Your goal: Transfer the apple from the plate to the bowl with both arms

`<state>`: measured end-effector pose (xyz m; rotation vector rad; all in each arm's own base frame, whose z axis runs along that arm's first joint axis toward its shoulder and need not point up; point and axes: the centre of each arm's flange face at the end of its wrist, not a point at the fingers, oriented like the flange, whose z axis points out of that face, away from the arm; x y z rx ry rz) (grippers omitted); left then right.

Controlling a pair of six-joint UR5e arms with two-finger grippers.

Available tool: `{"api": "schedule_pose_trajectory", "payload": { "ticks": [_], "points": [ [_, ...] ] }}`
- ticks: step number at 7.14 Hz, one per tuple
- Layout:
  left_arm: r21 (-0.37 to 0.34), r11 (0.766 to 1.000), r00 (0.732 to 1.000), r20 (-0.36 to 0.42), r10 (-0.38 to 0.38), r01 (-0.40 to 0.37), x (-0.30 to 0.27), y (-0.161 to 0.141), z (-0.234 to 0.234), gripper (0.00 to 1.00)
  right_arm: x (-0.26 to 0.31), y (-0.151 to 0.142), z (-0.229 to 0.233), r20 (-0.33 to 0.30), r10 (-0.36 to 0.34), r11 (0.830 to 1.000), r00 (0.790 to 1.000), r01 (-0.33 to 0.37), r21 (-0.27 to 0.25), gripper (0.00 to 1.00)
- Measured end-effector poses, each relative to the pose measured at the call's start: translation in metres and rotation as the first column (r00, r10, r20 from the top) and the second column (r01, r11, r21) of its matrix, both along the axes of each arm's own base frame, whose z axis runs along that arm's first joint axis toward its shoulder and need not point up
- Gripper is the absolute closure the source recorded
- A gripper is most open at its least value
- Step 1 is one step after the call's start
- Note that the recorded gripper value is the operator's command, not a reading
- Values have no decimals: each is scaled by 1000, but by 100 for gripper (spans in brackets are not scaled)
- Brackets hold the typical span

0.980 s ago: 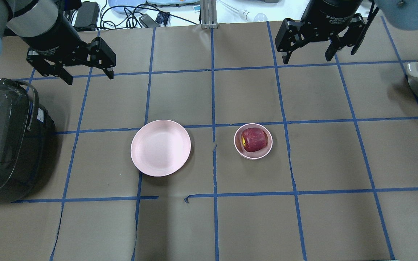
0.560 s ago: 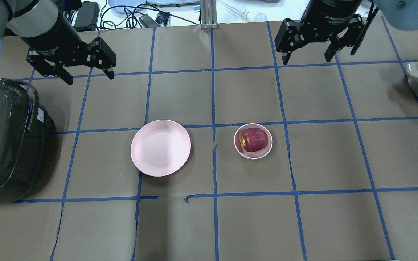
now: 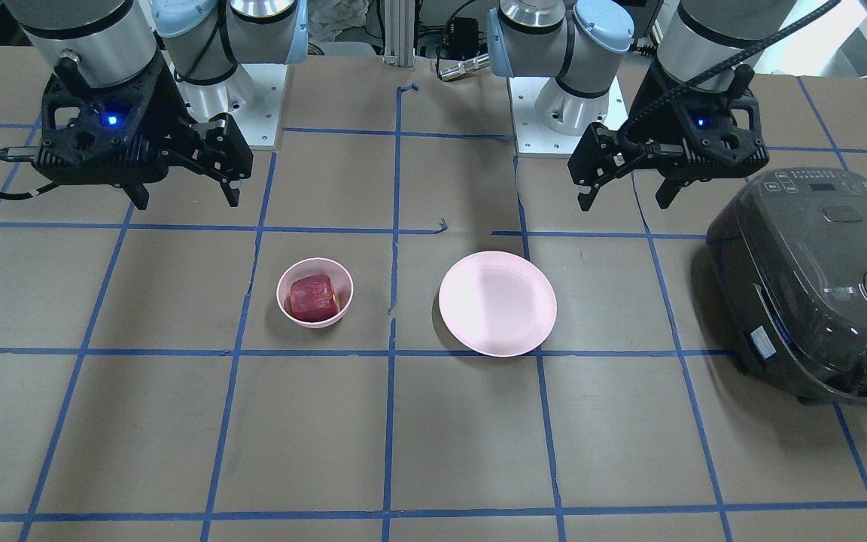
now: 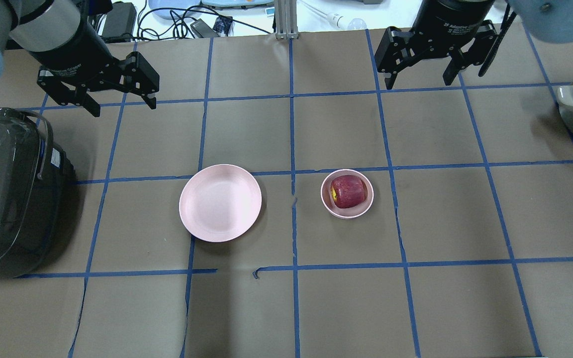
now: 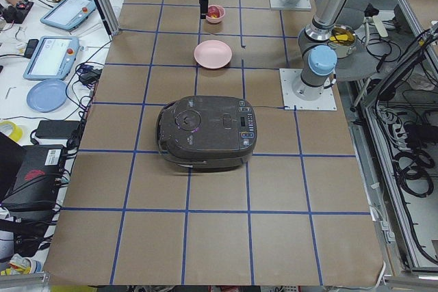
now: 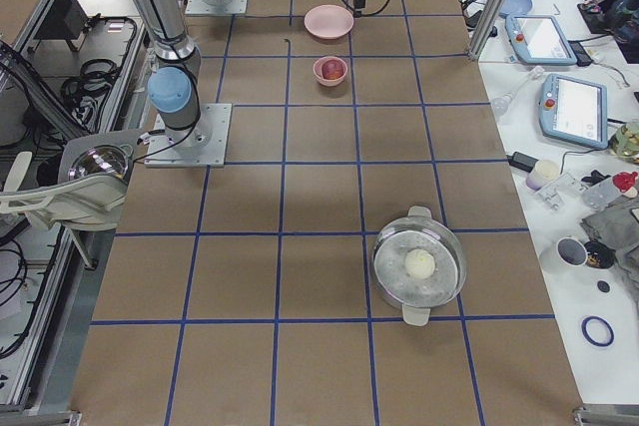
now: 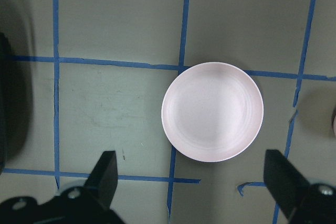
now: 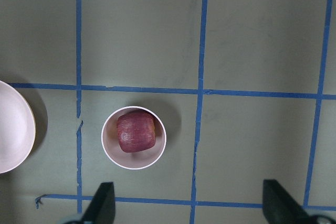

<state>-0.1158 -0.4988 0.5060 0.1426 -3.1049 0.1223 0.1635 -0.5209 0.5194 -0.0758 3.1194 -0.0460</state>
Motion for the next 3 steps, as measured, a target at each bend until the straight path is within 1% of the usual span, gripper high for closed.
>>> {"api": "schedule_pose_trajectory", "payload": {
  "ticks": [3],
  "points": [
    [3,1000,1000,-3,2,-2,0,-1,-1,0,1,0,0,1,2,1000,1000,-2,0,0]
  ]
}}
